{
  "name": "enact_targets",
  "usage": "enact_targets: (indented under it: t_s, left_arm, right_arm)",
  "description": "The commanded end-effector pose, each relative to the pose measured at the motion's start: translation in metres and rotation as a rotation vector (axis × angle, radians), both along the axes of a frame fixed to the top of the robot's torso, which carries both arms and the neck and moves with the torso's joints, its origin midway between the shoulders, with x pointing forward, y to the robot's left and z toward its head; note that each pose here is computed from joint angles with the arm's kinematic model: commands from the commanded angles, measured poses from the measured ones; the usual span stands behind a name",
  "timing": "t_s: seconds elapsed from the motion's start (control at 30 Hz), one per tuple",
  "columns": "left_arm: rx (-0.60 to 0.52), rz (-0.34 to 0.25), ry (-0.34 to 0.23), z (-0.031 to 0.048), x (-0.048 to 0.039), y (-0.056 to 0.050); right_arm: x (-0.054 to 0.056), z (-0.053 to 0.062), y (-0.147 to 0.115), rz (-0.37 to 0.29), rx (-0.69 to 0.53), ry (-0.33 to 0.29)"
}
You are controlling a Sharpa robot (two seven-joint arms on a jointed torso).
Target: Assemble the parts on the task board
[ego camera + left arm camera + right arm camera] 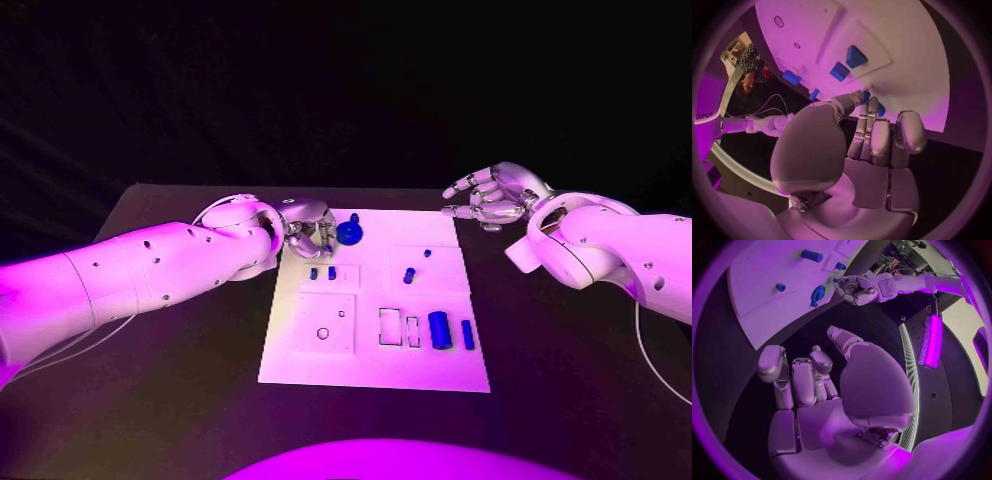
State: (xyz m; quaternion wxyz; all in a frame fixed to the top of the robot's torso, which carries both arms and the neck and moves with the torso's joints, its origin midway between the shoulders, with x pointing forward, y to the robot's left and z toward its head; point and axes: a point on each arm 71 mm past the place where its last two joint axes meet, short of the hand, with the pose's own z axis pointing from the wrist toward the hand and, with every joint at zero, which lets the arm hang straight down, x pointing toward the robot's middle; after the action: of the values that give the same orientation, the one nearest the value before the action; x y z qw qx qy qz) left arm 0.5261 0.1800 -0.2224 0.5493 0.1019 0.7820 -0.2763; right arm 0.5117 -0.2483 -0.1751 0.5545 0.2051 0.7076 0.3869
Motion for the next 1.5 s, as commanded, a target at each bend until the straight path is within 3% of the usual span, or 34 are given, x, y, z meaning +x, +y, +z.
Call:
enact_targets:
  t_s: [0.03,0.93,1.5]
  left_arm:
    - [0.012,-0.009,0.034,-0.0028,-0.0014,-0.0016]
    - [0.029,-0.019,0.061,-0.0062,-0.0031,-0.0032]
    - [0.012,-0.008,0.047,-0.0055,-0.0022,-0.0008]
  right_arm:
    - [-0.0006,0.0001,0.0014,0.017,-0.004,-0.004]
    - [-0.0009,0.0002,0.0013,0.018,-0.004,-0.004]
    - [-0.0009,0.0003,0.0008,0.017,-0.004,-0.005]
